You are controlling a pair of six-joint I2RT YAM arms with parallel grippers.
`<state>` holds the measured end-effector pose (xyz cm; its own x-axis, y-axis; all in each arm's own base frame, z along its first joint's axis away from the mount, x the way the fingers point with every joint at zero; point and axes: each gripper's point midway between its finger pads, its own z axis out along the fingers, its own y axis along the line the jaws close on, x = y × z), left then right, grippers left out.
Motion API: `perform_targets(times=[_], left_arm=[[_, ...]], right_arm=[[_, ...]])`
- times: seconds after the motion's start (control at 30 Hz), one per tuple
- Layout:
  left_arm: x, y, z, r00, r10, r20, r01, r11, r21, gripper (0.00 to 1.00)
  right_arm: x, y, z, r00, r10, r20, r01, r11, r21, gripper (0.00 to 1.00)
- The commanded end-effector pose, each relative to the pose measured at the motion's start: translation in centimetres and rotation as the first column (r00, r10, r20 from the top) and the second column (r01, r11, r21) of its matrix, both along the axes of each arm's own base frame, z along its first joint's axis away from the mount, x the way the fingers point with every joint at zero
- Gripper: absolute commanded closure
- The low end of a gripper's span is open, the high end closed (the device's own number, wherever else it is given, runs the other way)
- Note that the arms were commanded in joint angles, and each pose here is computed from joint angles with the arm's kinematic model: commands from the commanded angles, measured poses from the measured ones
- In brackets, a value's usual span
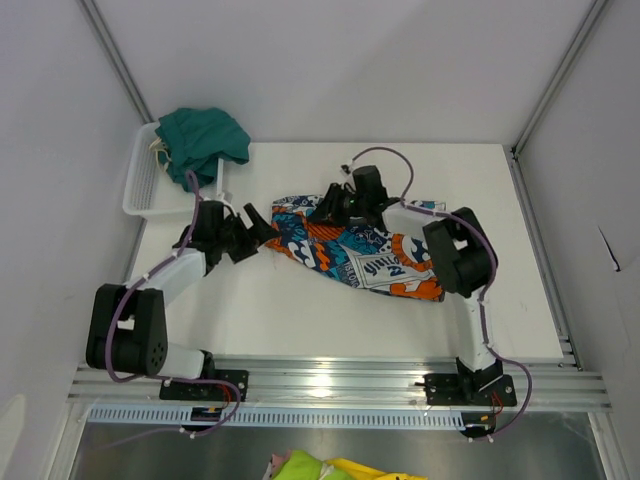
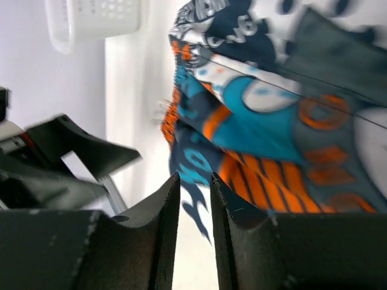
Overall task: Fold and stack the shorts
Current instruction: Fold the shorts
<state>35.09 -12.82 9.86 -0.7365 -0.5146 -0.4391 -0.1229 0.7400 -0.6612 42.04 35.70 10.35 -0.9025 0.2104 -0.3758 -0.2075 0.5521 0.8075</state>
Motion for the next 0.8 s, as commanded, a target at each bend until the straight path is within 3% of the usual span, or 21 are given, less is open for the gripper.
perform_targets(times=[0.0,0.07,0.1,0.3,0.43,0.77], left_arm=[[-0.5,-0.3,2.0,0.996,0.004,0.086,0.0,0.999,-0.044,0.04],[-1.2,0.0,1.3,0.997,0.009,0.072,-0.007,0.999,-0.035,0.04],[-1.4,0.0,1.3,0.997,0.006,0.077,-0.003,0.999,-0.037,0.04],[-2.7,0.1,0.4,0.997,0.012,0.079,-0.008,0.999,-0.047,0.03],[-3.1,-0.5,-0.5,0.998,0.008,0.066,-0.002,0.996,-0.089,0.03],[-2.7,-2.0,-4.6,0.999,0.011,-0.041,-0.018,0.985,-0.174,0.03]], right_arm=[[0.6,4.5,0.8,0.997,0.055,-0.044,-0.047,0.983,0.18,0.71],[1.1,6.3,1.8,0.996,0.085,-0.029,-0.076,0.967,0.245,0.71],[1.3,6.7,0.0,0.994,0.084,-0.074,-0.064,0.968,0.244,0.71],[1.9,6.2,-5.4,0.976,-0.028,-0.215,0.04,0.998,0.053,0.72],[-0.2,4.0,-8.9,0.96,-0.073,-0.27,0.038,0.99,-0.132,0.72],[-2.4,3.0,-9.8,0.957,-0.042,-0.288,-0.015,0.981,-0.194,0.71]])
